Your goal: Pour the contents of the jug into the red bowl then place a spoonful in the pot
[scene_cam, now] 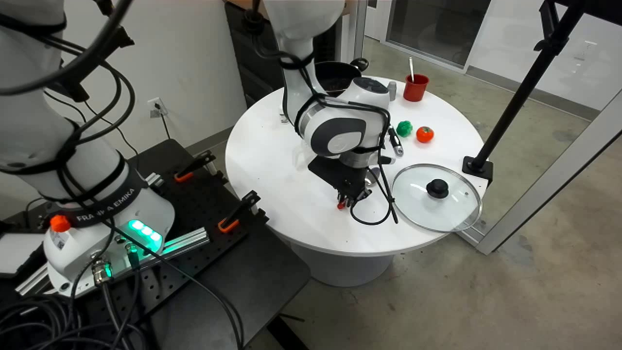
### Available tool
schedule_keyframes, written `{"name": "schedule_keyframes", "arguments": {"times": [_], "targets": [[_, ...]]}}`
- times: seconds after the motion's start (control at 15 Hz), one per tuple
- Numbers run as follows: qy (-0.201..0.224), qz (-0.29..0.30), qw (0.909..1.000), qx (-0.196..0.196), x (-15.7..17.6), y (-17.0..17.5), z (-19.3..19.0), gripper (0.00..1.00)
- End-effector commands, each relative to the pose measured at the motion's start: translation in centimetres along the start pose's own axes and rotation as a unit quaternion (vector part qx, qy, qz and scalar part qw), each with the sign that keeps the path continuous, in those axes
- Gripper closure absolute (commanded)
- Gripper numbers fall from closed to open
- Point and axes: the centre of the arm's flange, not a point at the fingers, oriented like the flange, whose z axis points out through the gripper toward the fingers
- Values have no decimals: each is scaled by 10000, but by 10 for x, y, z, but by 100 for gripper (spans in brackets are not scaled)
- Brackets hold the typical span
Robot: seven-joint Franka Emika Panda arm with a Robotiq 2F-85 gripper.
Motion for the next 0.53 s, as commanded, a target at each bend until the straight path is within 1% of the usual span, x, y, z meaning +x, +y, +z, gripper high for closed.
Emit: {"name": "schedule_keyframes", "arguments": {"times": [0.0, 0.2, 0.33, 0.47], "targets": [[-46, 211, 9995, 211, 2, 3, -53, 95], [-32, 379, 9984, 418, 6, 8, -84, 95], [-97, 349, 9987, 363, 11, 7, -99, 95], [-186, 241, 9993, 206, 17, 4, -109, 95]]}}
